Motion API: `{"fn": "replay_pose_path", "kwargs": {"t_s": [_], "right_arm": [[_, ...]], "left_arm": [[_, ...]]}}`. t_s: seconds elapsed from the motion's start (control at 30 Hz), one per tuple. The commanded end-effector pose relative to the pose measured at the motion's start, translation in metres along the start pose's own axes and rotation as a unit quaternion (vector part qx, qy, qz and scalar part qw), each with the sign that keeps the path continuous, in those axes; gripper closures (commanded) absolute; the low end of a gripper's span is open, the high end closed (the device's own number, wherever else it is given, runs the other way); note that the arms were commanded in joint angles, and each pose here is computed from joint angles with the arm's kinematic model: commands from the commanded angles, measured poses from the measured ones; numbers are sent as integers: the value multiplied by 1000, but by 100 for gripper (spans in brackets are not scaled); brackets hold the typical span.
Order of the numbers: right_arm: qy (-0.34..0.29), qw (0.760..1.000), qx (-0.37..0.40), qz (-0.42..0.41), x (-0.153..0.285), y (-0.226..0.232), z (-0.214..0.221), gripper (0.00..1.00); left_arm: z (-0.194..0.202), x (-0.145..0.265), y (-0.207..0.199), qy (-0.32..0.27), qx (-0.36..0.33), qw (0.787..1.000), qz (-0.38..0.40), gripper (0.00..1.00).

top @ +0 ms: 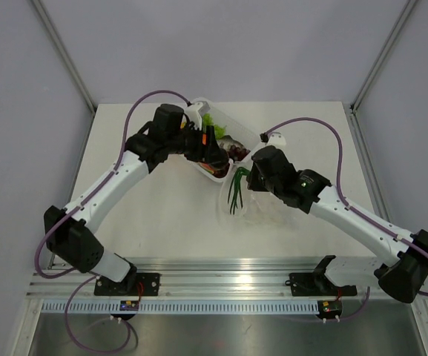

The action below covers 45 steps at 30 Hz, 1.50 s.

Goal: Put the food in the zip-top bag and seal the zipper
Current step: Place the fake fruit in the zipper food storage bag.

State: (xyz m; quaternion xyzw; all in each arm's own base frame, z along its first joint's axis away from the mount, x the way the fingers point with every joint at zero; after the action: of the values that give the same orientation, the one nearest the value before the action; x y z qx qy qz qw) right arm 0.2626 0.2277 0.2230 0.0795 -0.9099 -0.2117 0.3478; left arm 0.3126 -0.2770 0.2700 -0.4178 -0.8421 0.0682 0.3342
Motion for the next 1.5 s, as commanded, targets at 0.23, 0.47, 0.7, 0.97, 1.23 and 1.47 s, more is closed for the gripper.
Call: {"fn": "replay_pose_path", "kwargs": {"t_s": [0.23,0.47,0.7,0.97,1.23,1.47], "right_arm": [[-13,997,-36,-60,5,28,-14,100],[-6,993,-63,-99,13,42,-15,100],[4,991,-76,-115,17,47,-12,100],[-3,992,-75,-100,19,39,-13,100],[-1,992,-76,-99,16,40,-12,100],[6,993,-70,-94,14,38,-9,100]], "left_arm": [[55,-6,-68,36,14,994,99,100],[64,-28,-64,41,35,993,105,100],[68,-55,-65,55,50,992,107,86],[69,-28,-76,78,7,991,112,7],[69,25,-87,76,-44,990,109,9],[88,51,-65,73,-45,994,74,55]]}}
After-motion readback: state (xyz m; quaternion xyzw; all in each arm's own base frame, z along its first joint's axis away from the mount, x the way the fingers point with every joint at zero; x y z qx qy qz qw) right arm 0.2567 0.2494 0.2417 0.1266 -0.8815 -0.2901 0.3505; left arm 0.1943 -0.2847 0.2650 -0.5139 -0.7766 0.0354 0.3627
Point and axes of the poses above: each gripper's point midway between its finger pads, its own x axis back along the fingers, its own y axis along the line the jaws close on, z = x × y, the point moved 1 cm from there along x, back along the fingers, and after that the axes turned 10 degrees about -x, right-handed, at the moved point
